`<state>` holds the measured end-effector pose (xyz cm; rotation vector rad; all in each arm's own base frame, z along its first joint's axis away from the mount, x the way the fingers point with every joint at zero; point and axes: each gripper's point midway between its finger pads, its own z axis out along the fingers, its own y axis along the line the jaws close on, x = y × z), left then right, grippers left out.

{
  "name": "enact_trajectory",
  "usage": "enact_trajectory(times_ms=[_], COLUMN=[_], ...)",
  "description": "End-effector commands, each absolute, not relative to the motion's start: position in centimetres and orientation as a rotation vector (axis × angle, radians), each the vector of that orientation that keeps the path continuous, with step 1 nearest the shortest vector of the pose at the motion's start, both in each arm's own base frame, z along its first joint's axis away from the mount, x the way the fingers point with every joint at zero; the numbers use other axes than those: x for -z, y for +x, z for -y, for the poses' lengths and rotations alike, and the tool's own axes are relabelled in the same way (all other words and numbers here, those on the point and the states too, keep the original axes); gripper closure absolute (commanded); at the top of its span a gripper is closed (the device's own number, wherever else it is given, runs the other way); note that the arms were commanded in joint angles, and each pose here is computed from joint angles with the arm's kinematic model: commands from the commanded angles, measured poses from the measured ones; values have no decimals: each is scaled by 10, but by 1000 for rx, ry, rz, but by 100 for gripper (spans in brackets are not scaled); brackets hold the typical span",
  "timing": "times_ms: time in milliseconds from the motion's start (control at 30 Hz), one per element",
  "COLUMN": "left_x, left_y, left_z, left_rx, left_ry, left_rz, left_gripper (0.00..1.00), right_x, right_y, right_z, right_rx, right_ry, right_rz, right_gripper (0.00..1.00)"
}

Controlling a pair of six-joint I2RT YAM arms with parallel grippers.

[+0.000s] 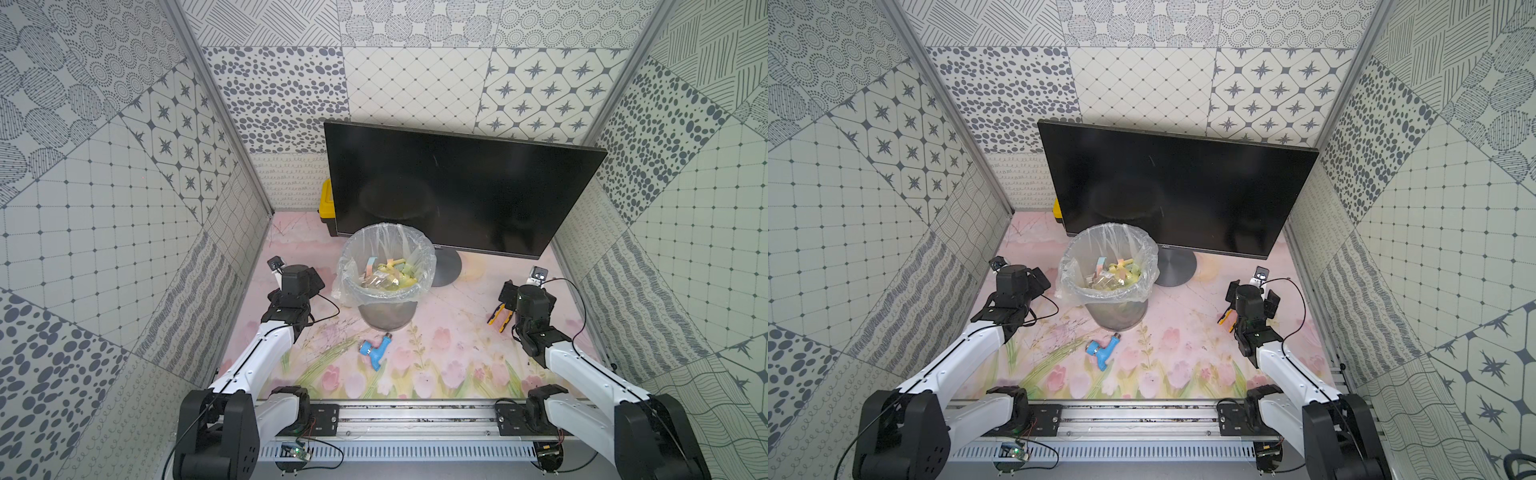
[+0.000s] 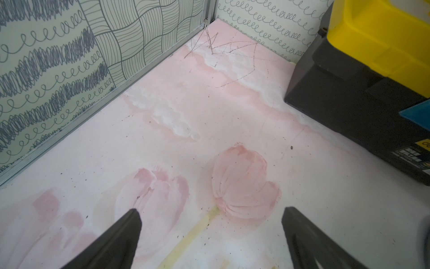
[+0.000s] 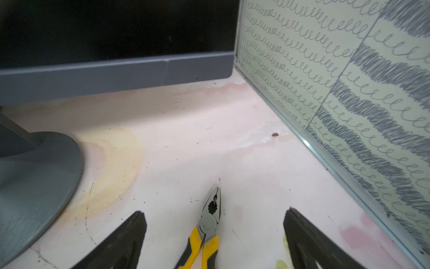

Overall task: Remove the sticky note from the monitor
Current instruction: Reset both arms

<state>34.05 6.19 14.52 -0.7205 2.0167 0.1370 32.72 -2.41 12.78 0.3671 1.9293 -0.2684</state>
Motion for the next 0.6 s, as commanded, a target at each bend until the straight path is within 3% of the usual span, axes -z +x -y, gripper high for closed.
enact_trajectory(times_ms=[0,567], left_x=[-154,-148], left_y=[350,363], left_z=[-69,-60], left_rx=[-184,-154], left_ry=[-678,-582], left_rz=[-1965,-1973], left_gripper=[1,1], right_x=[-144,-111], right_y=[348,395], right_z=[16,5], right_rx=[203,106], right_ry=[320,122], right_rz=[-1813,-1796], right_gripper=[3,3])
